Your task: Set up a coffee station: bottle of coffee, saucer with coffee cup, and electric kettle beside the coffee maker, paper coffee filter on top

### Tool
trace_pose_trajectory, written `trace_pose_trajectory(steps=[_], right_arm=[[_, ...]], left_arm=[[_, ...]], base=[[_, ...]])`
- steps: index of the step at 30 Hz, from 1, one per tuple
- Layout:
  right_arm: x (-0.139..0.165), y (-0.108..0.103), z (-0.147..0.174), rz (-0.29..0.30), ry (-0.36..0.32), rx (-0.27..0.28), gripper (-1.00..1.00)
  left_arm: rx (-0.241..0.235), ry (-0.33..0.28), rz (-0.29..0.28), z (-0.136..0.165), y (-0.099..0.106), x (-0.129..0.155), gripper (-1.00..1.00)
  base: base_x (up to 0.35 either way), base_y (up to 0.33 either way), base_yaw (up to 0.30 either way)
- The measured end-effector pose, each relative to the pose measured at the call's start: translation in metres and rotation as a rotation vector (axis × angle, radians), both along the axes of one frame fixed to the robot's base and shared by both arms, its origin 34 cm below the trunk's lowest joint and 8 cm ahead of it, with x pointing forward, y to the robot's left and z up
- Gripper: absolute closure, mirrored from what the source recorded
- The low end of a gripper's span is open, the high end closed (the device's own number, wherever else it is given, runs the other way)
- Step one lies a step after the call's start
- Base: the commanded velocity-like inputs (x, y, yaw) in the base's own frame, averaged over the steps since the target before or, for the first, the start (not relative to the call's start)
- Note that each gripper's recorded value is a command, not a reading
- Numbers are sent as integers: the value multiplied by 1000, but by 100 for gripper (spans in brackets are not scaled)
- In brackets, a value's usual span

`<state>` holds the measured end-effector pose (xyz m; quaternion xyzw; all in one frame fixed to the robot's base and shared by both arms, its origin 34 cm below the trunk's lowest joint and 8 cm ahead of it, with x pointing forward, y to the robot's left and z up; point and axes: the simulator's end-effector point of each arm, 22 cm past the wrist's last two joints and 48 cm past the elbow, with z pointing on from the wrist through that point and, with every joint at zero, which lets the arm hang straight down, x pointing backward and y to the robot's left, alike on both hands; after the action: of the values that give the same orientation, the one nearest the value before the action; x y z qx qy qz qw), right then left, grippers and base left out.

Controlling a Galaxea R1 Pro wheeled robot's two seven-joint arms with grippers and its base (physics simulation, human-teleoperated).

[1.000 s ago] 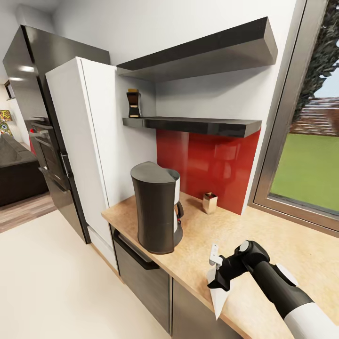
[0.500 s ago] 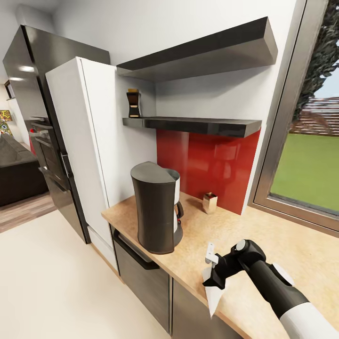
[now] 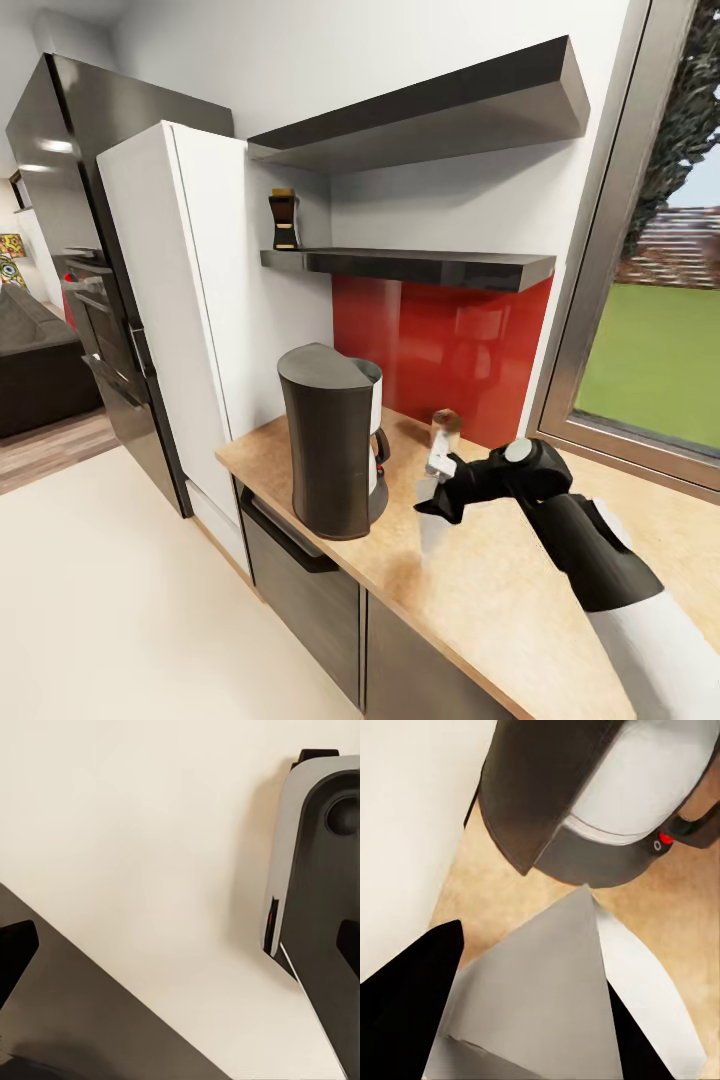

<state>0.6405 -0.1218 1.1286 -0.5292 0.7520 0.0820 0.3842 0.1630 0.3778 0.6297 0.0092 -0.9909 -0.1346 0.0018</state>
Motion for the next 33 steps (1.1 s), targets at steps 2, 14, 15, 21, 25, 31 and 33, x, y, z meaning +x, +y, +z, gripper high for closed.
trace_pose_trajectory(steps=[2, 14, 15, 21, 25, 31, 33], right_arm=[[10, -3, 18, -14, -31, -2, 100], [61, -56, 82, -174, -201, -127, 100], [63, -59, 83, -183, -206, -138, 100], [83, -62, 101, -268, -319, -168, 100], [102, -43, 136, -356, -477, -128, 100], [106, -18, 156, -383, -546, -77, 100], [106, -10, 162, -388, -561, -60, 100]], left_arm=[[0, 0, -3, 0, 0, 0, -100], [15, -2, -7, 2, 14, 1, -100], [17, -2, -7, 3, 15, 1, -100], [19, -7, -7, 3, 18, 2, -100], [19, -9, -6, 3, 19, 2, -100], [20, -9, -7, 3, 19, 3, -100], [21, -8, -7, 3, 19, 2, -100]], base=[[0, 0, 0], [0, 0, 0], [0, 0, 0], [0, 0, 0], [0, 0, 0], [0, 0, 0], [0, 0, 0]])
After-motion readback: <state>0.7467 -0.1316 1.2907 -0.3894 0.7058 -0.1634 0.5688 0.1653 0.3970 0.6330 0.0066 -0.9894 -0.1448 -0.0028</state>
